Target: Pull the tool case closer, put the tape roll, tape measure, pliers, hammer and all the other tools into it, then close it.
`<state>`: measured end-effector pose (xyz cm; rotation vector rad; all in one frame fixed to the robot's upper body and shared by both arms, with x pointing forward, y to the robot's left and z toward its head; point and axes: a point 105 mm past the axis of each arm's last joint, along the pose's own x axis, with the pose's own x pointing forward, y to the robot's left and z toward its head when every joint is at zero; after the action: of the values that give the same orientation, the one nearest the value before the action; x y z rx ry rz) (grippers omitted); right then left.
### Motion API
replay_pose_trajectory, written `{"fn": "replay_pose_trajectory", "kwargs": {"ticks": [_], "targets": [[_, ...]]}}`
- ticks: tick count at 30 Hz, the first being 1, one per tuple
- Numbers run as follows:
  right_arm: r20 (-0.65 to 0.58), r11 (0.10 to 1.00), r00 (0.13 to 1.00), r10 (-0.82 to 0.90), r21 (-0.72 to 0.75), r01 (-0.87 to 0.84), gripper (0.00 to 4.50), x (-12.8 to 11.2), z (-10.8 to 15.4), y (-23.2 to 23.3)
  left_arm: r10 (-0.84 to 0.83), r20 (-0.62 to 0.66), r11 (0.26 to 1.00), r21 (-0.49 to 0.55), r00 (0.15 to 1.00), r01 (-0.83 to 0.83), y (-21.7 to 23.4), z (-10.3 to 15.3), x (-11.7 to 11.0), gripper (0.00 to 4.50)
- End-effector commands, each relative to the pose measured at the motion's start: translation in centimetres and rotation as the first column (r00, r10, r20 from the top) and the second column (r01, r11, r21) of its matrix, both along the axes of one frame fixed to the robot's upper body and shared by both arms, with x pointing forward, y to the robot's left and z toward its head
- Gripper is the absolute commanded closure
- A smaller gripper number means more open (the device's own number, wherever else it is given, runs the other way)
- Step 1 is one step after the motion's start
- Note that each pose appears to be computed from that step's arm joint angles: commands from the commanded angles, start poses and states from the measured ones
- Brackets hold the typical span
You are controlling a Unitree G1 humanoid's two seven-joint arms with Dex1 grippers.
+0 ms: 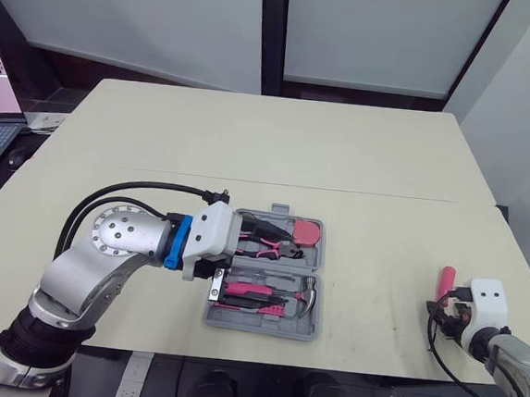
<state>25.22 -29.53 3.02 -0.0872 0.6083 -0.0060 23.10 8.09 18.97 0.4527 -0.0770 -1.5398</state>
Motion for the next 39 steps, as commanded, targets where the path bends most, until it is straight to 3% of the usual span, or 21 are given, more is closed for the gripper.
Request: {"fn": "replay_pose_trajectory", "kwargs": {"ticks": [1,9,13,18,22,25,28,34,36,39], "targets": [[-0.020,1.000,1.000,-0.013,-0.023,0.012,2.37,-0.1,-0.7,0.0,-0.008,0.044,1.000,0.000,0.999,0.008,-0.1,0.6,-0.4,0.00],[-0.011,0.998,0.999,-0.052,-0.017,0.052,3.40,-0.2,-0.2,0.2,-0.009,0.042,1.000,-0.004,0.999,0.009,-0.3,0.6,-0.5,0.00],[0.016,0.999,1.000,0.009,-0.046,-0.008,3.75,0.5,0.7,0.7,0.001,0.044,1.000,-0.008,0.999,-0.001,-0.3,0.6,-0.3,0.00],[-0.023,0.968,0.970,0.241,-0.071,-0.242,3.75,1.0,2.1,3.4,0.028,0.035,1.000,-0.015,0.999,-0.028,-0.1,0.5,-0.4,0.00],[-0.040,0.874,0.880,0.474,-0.099,-0.475,3.75,2.3,4.7,7.2,0.066,0.025,0.998,0.015,0.998,-0.067,1.3,0.1,-0.4,0.00],[-0.039,0.828,0.834,0.550,-0.107,-0.550,3.75,3.3,5.6,9.0,0.090,0.020,0.995,0.043,0.996,-0.090,2.4,-0.1,-0.5,0.00],[-0.059,0.794,0.804,0.591,-0.129,-0.594,3.75,4.4,4.7,10.0,0.105,0.021,0.993,0.048,0.994,-0.106,2.8,-0.1,-0.7,0.00],[-0.136,0.751,0.762,0.633,-0.132,-0.647,3.75,3.8,1.2,10.3,0.122,0.022,0.992,0.041,0.992,-0.123,2.7,-0.1,-1.1,0.00],[-0.137,0.749,0.761,0.634,-0.135,-0.649,3.01,3.6,0.7,10.0,0.128,0.018,0.991,0.038,0.992,-0.128,2.7,-0.2,-1.1,0.00],[-0.093,0.743,0.758,0.646,-0.153,-0.651,2.48,3.7,0.9,10.0,0.133,0.021,0.991,0.019,0.991,-0.134,2.7,0.1,-1.0,0.00]]}}
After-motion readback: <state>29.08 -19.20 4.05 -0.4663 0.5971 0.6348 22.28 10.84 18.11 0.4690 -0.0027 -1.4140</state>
